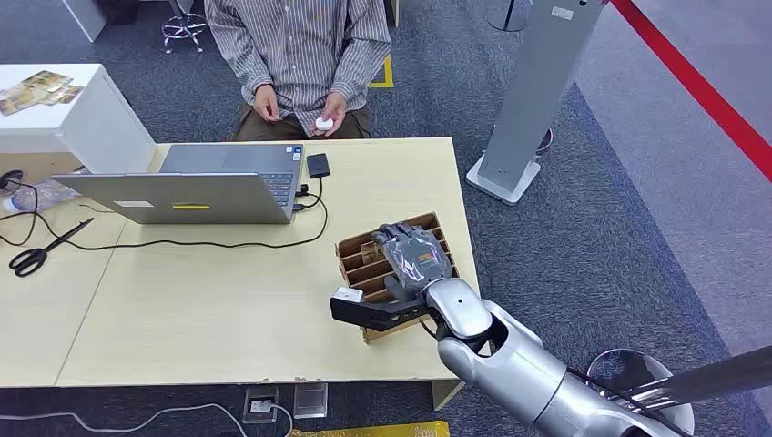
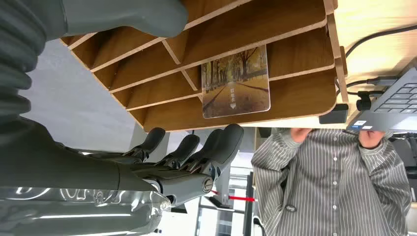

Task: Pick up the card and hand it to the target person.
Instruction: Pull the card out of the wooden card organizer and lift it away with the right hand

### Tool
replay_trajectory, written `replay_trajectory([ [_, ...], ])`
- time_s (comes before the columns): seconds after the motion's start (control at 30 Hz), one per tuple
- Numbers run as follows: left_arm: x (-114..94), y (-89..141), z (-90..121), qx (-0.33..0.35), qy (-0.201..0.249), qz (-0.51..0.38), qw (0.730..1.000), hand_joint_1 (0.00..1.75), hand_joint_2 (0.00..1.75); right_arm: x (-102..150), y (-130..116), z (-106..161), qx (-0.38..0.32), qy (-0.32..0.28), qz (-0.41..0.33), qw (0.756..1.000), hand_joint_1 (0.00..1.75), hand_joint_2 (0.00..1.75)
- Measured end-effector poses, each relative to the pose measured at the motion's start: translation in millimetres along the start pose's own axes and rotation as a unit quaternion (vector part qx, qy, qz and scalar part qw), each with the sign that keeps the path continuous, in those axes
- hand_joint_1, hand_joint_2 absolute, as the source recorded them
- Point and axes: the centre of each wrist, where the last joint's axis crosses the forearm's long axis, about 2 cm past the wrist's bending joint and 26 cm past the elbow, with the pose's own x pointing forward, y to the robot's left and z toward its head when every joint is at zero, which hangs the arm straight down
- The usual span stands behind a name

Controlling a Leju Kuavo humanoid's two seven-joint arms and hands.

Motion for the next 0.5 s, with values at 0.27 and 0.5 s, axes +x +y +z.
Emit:
replay_trajectory([
  [0.27, 0.1, -0.3, 0.0, -0.002, 0.0, 0.0, 1.0, 0.0, 0.0, -0.9, 2.9, 0.2, 0.01, 0.001, 0.0, 1.0, 0.51, 1.75],
  [0.5, 0.2, -0.3, 0.0, -0.002, 0.0, 0.0, 1.0, 0.0, 0.0, -1.9, 4.8, 0.2, 0.013, 0.004, -0.003, 1.0, 0.48, 1.75],
])
